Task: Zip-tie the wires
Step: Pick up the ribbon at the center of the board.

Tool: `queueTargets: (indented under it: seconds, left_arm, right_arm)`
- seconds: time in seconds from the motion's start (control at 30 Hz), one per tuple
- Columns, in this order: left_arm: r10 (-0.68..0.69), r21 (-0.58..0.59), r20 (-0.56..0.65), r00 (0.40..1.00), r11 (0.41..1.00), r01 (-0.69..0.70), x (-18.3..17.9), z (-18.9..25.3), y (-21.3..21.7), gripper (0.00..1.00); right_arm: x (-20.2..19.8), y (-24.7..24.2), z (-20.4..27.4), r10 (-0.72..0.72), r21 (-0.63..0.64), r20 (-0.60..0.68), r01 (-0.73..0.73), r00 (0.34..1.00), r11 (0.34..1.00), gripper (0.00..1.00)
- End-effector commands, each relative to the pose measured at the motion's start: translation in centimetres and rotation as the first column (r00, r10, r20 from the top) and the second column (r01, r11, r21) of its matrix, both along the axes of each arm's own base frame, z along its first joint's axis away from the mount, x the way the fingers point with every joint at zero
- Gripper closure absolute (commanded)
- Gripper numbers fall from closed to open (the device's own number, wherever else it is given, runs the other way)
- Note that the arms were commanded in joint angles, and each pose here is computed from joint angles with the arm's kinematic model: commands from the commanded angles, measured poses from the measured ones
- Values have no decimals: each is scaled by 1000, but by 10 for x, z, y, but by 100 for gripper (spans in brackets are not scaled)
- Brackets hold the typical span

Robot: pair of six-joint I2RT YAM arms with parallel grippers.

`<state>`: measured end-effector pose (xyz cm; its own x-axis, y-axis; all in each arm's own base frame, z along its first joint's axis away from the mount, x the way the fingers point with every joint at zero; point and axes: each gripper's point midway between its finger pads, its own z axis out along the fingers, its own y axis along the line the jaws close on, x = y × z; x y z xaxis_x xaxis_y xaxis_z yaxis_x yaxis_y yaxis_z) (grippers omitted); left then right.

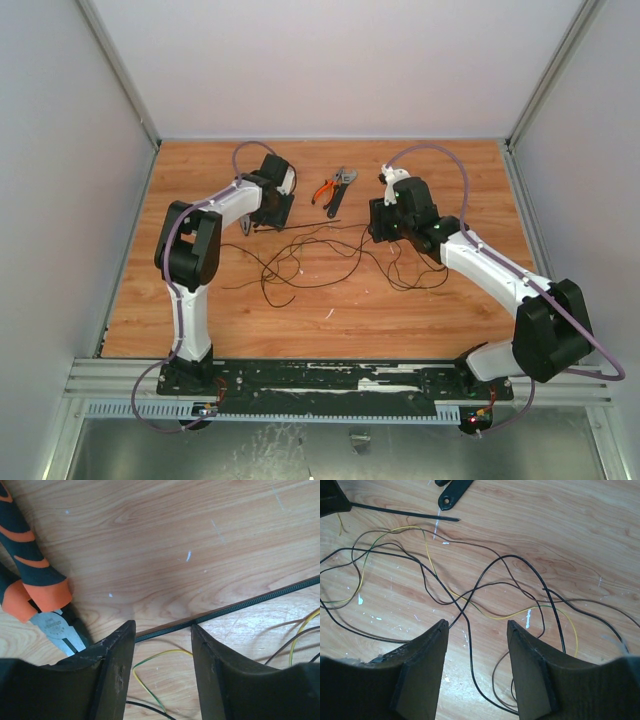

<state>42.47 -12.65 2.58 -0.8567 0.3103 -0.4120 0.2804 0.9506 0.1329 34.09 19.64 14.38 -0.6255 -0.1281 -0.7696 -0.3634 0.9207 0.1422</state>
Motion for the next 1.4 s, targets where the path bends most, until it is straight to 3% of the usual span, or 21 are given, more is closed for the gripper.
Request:
queueTargets:
  seconds: [0.0, 0.43, 0.8, 1.37]
  left_arm:
    - [-32, -15, -58, 998, 999, 31, -5, -17, -3, 50]
    - [-104, -189, -147, 984, 979, 75, -13, -39, -38, 67]
    - [-149, -194, -175, 973, 974, 114, -19, -51, -65, 79]
    - [-244, -302, -54, 968, 928, 218, 1, -9, -142, 79]
  right_arm:
    - [5, 1, 2, 2, -7, 32, -2, 999, 1000, 48]
    - [5, 1, 2, 2, -9, 35, -2, 999, 1000, 48]
    - [5, 0, 4, -1, -7, 39, 1, 999, 1000, 48]
    - [6, 1, 6, 0, -11, 39, 0, 999, 1000, 48]
